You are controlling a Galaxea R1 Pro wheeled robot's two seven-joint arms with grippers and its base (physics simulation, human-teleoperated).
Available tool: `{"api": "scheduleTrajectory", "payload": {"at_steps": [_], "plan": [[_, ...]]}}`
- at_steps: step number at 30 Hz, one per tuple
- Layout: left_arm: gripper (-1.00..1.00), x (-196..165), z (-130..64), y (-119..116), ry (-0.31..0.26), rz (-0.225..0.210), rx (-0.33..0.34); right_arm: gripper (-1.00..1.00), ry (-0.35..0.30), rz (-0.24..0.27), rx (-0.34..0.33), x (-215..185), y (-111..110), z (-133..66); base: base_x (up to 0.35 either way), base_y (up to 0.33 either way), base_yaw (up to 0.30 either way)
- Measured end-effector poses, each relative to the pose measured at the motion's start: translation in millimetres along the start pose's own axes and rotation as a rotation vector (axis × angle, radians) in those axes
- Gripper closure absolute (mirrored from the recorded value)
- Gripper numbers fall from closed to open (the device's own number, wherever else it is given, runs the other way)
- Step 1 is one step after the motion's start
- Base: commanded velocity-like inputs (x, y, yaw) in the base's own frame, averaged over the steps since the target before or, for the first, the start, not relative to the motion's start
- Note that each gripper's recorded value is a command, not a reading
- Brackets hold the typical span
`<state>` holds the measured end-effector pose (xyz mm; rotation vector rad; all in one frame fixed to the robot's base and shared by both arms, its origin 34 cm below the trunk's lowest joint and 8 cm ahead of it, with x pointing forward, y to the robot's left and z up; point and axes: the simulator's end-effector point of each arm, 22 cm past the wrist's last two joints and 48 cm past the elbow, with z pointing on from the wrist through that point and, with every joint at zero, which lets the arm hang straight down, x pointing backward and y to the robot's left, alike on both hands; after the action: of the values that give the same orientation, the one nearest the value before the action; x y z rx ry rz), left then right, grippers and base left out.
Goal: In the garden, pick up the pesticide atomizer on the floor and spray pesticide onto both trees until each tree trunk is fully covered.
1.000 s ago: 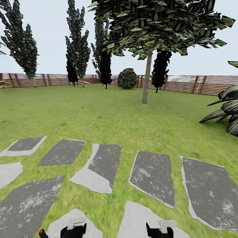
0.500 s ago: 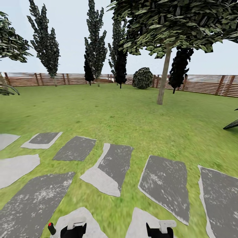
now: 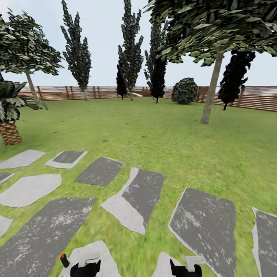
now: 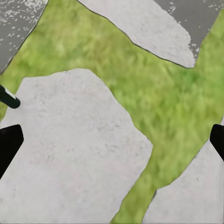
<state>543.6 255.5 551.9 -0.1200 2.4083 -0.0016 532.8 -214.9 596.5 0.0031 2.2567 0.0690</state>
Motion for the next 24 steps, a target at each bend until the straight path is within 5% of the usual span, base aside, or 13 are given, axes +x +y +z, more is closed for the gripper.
{"api": "scheduleTrajectory", "payload": {"at_steps": [24], "plan": [[-1.00, 4.4, 1.1, 0.4, 0.009, -0.001, -0.001, -1.00, 0.009, 0.000, 0.000, 4.0, -0.1, 0.7, 0.021, -0.240, 0.280]]}}
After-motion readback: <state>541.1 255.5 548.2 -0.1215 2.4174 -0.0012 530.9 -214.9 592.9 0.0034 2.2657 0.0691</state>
